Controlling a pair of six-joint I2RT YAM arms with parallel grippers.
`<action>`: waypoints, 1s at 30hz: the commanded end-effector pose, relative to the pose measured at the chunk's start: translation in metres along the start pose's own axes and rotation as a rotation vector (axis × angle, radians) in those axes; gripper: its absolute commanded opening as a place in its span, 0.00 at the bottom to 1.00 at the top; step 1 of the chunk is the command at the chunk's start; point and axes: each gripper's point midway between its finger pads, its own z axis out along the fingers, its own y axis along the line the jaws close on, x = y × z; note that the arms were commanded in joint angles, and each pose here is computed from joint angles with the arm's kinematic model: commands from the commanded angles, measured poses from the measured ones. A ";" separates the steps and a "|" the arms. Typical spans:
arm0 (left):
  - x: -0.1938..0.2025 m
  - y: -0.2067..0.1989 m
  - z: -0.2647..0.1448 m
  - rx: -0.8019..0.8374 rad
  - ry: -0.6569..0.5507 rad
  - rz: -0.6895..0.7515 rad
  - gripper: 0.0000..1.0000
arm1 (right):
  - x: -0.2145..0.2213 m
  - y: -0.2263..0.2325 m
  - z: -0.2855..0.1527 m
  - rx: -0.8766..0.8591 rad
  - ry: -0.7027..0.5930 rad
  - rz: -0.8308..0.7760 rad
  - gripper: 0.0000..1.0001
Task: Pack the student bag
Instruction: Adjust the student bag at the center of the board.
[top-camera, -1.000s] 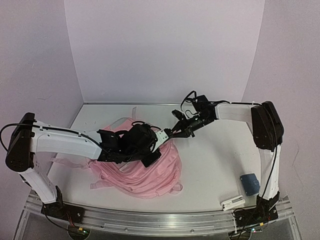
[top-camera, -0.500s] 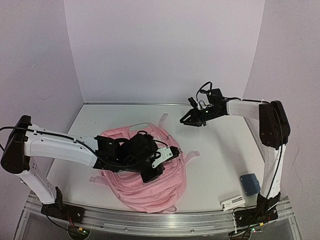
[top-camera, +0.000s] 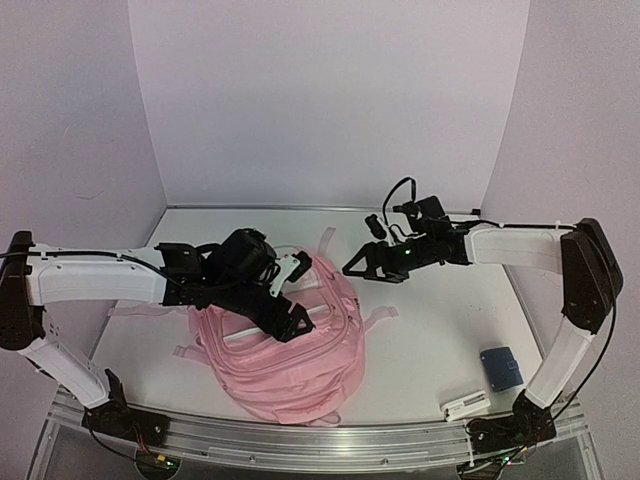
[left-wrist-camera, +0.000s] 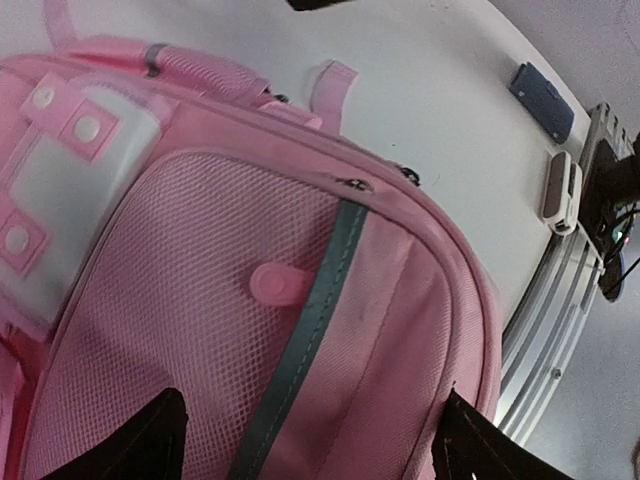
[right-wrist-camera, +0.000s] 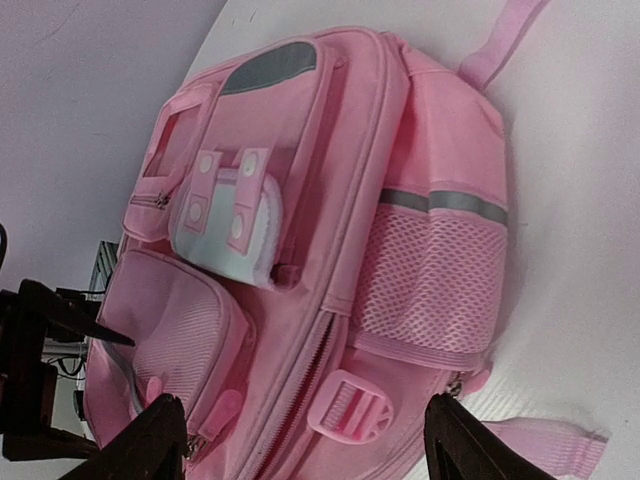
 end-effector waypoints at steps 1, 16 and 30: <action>-0.018 0.053 -0.046 -0.185 -0.066 -0.373 0.85 | 0.004 0.011 0.019 0.022 -0.019 -0.014 0.74; 0.091 0.144 -0.096 -0.429 0.025 -0.912 0.99 | 0.038 0.039 0.085 -0.075 0.083 -0.023 0.40; 0.046 0.178 -0.036 -0.249 -0.155 -0.911 0.99 | 0.082 0.060 0.073 -0.056 0.110 0.026 0.00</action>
